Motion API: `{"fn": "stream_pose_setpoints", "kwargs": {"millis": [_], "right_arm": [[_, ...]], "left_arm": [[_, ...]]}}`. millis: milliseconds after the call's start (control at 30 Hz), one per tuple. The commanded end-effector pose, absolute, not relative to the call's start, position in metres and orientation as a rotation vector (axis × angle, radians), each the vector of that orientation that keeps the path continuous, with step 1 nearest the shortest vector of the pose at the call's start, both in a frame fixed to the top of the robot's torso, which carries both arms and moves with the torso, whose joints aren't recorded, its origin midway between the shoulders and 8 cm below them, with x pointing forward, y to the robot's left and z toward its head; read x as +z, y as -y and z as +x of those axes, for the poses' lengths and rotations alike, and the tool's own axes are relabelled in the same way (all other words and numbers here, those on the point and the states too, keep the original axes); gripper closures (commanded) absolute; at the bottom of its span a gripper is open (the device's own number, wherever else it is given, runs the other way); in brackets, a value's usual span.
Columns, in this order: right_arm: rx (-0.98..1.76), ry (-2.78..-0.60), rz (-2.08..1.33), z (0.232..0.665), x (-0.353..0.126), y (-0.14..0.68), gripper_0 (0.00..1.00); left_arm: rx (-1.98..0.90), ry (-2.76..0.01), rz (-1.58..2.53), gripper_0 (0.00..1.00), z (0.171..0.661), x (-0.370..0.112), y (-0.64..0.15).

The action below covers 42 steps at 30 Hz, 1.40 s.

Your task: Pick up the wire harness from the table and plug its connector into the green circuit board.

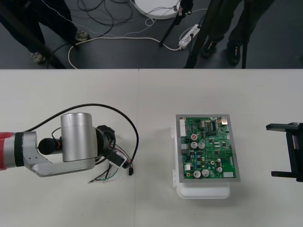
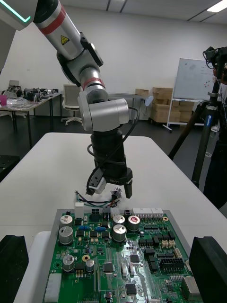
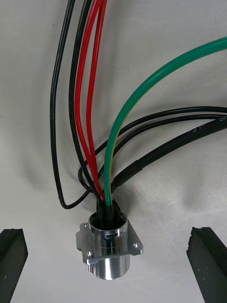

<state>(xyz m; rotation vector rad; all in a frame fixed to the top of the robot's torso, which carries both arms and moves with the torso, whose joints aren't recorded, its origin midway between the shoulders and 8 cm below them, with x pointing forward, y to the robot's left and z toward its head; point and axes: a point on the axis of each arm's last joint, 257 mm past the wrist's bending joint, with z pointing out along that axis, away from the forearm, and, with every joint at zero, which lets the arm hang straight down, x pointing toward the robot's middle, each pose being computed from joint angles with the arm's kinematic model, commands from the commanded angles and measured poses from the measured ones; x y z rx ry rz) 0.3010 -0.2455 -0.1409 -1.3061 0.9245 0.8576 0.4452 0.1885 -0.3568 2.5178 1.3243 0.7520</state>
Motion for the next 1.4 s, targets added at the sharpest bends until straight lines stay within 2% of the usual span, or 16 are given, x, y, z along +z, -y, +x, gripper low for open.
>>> {"fn": "stream_pose_setpoints", "kwargs": {"millis": [33,367,533,1133,1167,1200,1233,1267,1400], "right_arm": [[0.893,-0.947,-1.288,0.3068,-0.1361,0.2426,0.0],[0.89,-0.944,-1.287,0.3073,-0.1353,0.2427,0.0],[0.893,-0.947,-1.288,0.3068,-0.1361,0.2426,0.0],[0.89,-0.949,-1.286,0.3079,-0.1367,0.2422,0.0],[0.889,-0.95,-1.287,0.3079,-0.1366,0.2426,0.0],[0.889,-0.95,-1.287,0.3079,-0.1366,0.2426,0.0],[0.889,-0.949,-1.286,0.3082,-0.1362,0.2423,0.0],[0.887,-0.95,-1.285,0.3085,-0.1364,0.2423,0.0],[0.888,-0.949,-1.287,0.3082,-0.1362,0.2427,0.0]], "left_arm": [[0.82,-1.359,2.466,0.0,0.4601,-0.3409,-0.1851],[0.827,-1.373,2.463,0.0,0.4618,-0.341,-0.1886],[0.827,-1.377,2.467,0.07,0.4613,-0.3426,-0.1898],[0.82,-1.378,2.474,0.07,0.458,-0.346,-0.1891],[0.821,-1.379,2.475,0.1,0.4582,-0.3465,-0.1905],[0.82,-1.381,2.476,0.42,0.4578,-0.3467,-0.1908],[0.819,-1.38,2.476,0.58,0.4575,-0.3466,-0.1902],[0.817,-1.379,2.478,0.99,0.4573,-0.347,-0.1899],[0.816,-1.368,2.49,1.0,0.4555,-0.3486,-0.1877]]}}
